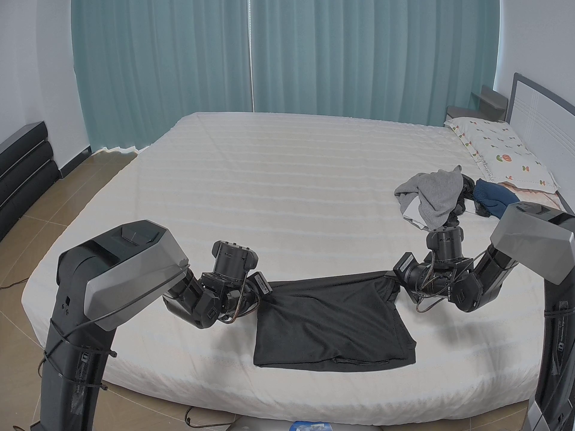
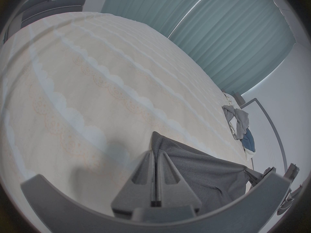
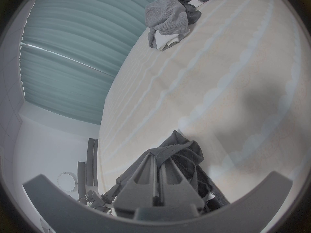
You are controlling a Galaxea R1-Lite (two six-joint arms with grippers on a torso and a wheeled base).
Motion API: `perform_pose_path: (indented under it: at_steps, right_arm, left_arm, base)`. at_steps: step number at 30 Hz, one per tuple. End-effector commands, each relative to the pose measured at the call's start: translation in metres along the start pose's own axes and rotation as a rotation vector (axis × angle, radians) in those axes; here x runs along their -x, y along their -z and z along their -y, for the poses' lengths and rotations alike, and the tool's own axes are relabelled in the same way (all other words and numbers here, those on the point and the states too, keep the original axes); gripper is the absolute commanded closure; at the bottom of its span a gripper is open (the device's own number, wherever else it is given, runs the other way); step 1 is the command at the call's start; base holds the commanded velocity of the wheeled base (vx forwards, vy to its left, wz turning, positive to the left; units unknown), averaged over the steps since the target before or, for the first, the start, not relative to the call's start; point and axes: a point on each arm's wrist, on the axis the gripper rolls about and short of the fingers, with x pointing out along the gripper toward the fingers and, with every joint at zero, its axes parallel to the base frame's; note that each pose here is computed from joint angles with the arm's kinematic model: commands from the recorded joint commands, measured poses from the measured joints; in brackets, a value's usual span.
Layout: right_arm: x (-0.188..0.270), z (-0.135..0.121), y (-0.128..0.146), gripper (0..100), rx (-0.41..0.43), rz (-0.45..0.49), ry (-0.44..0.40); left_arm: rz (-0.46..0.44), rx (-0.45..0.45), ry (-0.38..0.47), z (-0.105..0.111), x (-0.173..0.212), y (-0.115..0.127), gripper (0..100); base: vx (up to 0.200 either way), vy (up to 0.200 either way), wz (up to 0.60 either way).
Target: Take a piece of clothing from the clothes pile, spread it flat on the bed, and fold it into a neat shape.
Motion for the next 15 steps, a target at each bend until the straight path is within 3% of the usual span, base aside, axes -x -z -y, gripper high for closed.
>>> perform_pose_path:
  at_steps: [1,13,14,15]
  right_arm:
    - [0.0015,-0.0018,-0.0044,100,-0.003,0.008,-0.01]
    - [0.0084,0.0025,-0.0114,100,-0.017,-0.014,-0.022]
    - [0.0071,0.0043,-0.0104,0,-0.018,-0.022,-0.019]
    - [0.0068,0.0047,-0.01,0,-0.019,-0.03,-0.023]
  left_arm:
    - [-0.001,-0.001,-0.001,-0.0001,-0.0008,0.0008,100]
    - [-0.001,-0.001,-0.001,-0.0001,-0.0008,0.0008,100]
    - [-0.002,-0.001,-0.002,-0.0004,-0.0007,0.0011,100]
    - [-0.001,-0.001,-0.001,-0.0001,-0.0008,0.0008,100]
  base:
    - [0.0,0.0,0.0]
    - [0.0,0.0,0.0]
    - [0.0,0.0,0.0]
    - [0.0,0.0,0.0]
